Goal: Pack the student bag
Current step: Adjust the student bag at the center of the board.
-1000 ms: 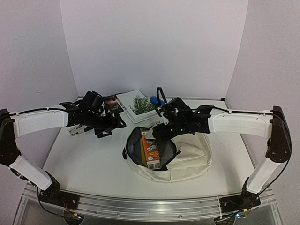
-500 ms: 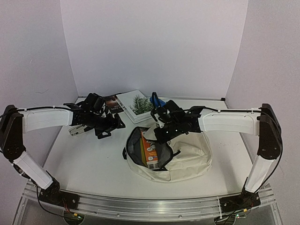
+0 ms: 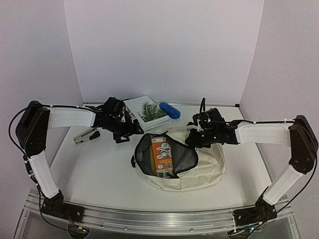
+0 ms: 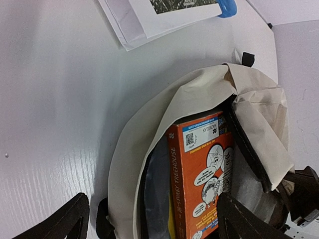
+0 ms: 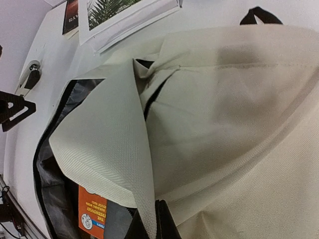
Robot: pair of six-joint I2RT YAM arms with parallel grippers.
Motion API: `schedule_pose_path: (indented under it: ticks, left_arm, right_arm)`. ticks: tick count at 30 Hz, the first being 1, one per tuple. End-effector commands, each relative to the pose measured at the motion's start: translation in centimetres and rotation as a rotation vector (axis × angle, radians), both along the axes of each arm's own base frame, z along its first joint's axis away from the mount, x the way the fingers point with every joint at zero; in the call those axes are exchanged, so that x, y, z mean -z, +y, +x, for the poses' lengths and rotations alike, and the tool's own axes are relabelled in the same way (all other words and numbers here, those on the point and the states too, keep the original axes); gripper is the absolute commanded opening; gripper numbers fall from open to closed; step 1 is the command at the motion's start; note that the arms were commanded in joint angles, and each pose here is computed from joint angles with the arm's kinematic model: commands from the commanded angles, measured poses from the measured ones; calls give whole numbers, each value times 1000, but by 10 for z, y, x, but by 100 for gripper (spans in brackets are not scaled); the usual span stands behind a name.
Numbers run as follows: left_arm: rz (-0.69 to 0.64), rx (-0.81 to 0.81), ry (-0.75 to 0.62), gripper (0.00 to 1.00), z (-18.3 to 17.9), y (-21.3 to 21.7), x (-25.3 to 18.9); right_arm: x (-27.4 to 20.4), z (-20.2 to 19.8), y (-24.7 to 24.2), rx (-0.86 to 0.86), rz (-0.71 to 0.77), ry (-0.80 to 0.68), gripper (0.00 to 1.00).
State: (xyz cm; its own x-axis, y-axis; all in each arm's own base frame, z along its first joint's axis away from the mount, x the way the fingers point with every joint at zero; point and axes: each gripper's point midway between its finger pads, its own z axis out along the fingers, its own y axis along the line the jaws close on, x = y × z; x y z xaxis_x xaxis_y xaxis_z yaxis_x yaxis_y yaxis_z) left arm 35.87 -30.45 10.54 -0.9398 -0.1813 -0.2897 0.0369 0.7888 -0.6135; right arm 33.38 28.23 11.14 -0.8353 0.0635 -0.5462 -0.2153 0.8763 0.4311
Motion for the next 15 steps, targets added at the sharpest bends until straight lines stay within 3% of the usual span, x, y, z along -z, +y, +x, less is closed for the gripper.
schedule_pose_path:
  ticks: [1,12,15]
  left_arm:
    - [38,74,28,83,1,-14,13]
    - [-25,128,106,35,-8,-37,36]
    - [-40,126,110,14,-9,-38,36]
  right_arm:
    - [5,15,-20,139,116,33,0]
    - [31,19,-28,171,129,85,0]
    - [29,21,-31,184,128,76,0]
